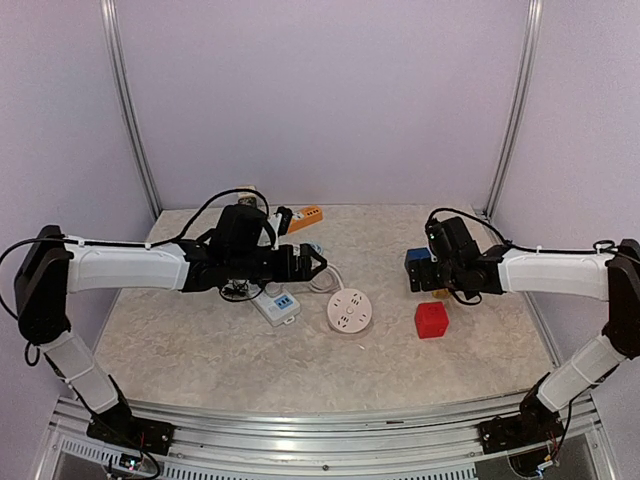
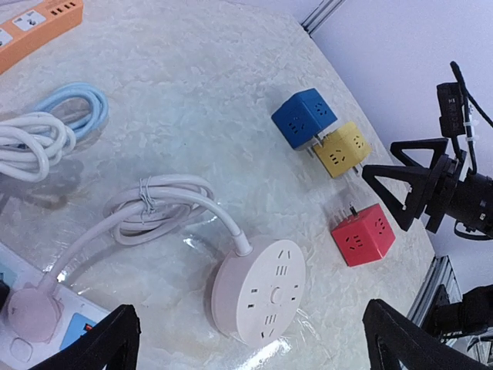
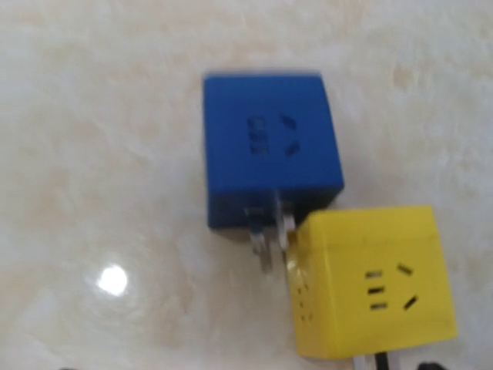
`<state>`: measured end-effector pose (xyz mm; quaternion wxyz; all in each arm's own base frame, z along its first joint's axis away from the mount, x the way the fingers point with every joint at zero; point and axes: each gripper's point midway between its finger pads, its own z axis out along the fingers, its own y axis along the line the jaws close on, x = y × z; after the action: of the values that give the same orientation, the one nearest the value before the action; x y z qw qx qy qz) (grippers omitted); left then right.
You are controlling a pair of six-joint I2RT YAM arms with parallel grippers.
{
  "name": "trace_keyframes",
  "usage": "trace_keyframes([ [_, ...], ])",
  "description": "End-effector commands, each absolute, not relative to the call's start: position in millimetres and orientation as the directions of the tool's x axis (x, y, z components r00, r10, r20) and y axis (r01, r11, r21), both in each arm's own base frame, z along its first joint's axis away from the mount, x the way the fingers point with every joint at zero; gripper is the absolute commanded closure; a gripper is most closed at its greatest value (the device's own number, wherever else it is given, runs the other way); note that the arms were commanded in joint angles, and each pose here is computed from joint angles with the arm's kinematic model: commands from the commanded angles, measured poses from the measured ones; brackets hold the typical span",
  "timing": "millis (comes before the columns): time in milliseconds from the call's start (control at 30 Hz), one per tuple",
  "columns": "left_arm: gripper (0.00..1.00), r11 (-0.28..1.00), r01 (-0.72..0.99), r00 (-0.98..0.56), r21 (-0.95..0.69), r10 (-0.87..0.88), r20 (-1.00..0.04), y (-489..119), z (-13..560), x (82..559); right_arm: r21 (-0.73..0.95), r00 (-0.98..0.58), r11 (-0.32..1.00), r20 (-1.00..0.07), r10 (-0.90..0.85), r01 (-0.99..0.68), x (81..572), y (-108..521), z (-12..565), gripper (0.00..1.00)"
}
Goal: Pull the plug off the socket
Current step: Move the socket to the center of the board.
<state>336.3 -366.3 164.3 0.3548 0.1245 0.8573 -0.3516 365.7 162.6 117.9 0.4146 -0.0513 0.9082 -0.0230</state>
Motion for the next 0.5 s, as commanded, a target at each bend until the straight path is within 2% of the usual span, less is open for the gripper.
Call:
trace_keyframes([
  [0,0.01,0.767,0.454,-0.681,-0.453,-0.029,-0.732,-331.6,181.4,332.8,-0.022,-0.572,0.989,-0.814,-0.103,-0.147,366.7,174.4,164.1,0.05],
  [267,0.01,0.759,0.424,-0.723,-0.493,-0.044,-0.689,-263.5,205.2,336.3,0.001,-0.436,0.932,-0.884,-0.169,-0.362,345.7,235.0,222.3,0.05],
  [467,0.01,0.796,0.419,-0.72,-0.437,-0.002,-0.694,-222.3,223.8,356.0,-0.04,-0.392,0.869,-0.882,-0.263,-0.494,331.1,301.2,227.4,0.05],
])
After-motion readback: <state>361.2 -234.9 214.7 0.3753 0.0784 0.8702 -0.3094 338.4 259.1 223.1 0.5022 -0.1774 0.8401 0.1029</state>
